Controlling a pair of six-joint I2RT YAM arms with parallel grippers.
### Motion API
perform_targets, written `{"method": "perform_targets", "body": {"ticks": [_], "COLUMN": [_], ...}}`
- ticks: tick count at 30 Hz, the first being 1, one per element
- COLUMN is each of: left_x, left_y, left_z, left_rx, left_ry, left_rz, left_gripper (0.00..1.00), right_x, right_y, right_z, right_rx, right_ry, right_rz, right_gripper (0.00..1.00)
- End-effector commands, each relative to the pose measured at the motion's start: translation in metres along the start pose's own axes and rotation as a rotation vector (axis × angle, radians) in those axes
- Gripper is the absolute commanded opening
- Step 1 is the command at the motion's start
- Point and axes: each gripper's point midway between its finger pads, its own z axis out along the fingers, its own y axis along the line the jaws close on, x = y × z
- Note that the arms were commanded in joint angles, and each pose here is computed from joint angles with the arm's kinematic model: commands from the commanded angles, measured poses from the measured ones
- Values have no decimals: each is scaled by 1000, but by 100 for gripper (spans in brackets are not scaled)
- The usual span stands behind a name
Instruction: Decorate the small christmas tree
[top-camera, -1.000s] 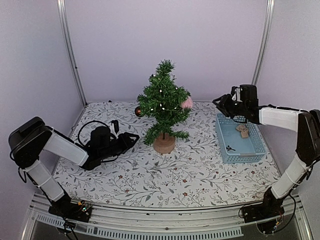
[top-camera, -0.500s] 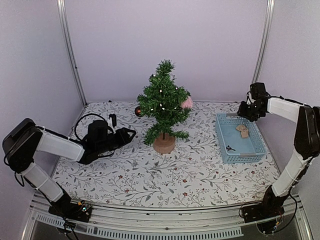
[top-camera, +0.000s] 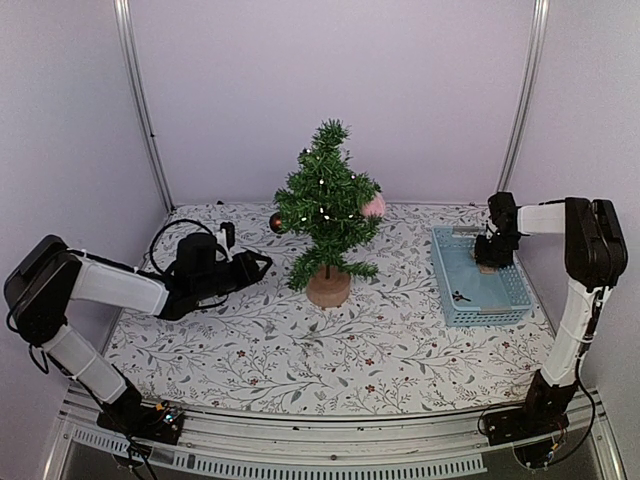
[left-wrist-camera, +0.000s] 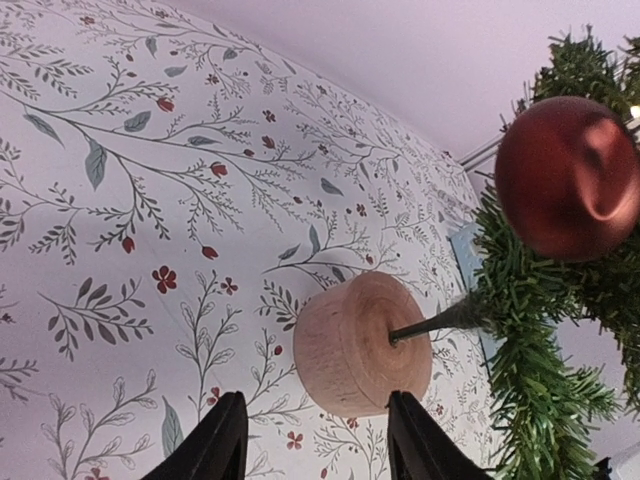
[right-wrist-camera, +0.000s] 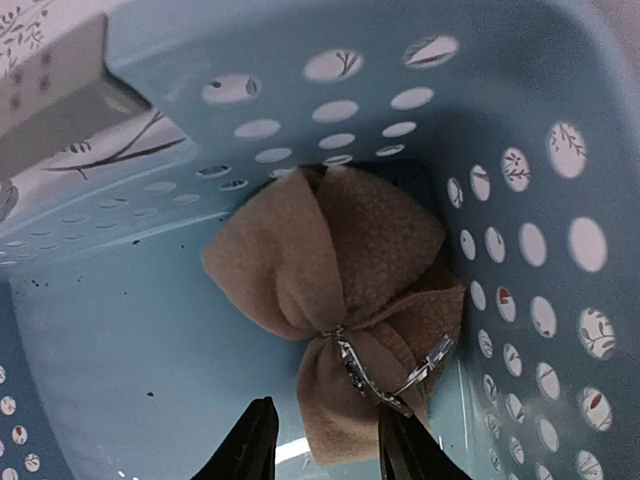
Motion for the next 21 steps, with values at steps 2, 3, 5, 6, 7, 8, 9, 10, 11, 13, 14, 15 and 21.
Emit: {"method": "perform_targets", "body": {"ticks": [2,3,5,6,7,8,9,10,11,13,14,15,21], "left_x": [-17,-18,-20,-22,-23,-24,-27,-29,-31,-37,-41,-45,-63], "left_y": [-12,-13,-14,-15,-16,-16,-17,-17,-18,-18,-18,-18,-28], "left_z": [-7,-8,-11,-12,-14,-16,-17,-20,-23,-29,-33,-37,-64], "left_rx": [23,21,20,21,21,18,16,14,12,7,3,2,16], "left_ry": [-25,-26,-31,-35,-38,-41,-47,-51,-58,-73,-82,-88,-103], "left_rz": [43,48,56,62,66,72,76,82,87,101,108,123,267], "left_gripper": [50,50,50,50,50,50,50,50,50,52,53,56,68], "right_x": [-5,-5,-2,0,1,2,2,2,-2,-8,-15,-16,-10], "right_y": [0,0,1,2,3,5,6,8,10,15,20,26,74], "right_z": [17,19,24,25,25,23,20,16,7,-10,-26,-36,-118], "right_rx": [22,22,16,10,3,-6,-17,-29,-44,-80,-112,-156,-500], "right_ry": [10,15,30,38,42,46,47,48,35,13,-14,-21,-28], "right_rz": [-31,-33,-37,-38,-37,-36,-33,-32,-28,-27,-26,-28,-14], "right_gripper": [37,37,34,31,26,21,14,9,6,1,0,0,0]}}
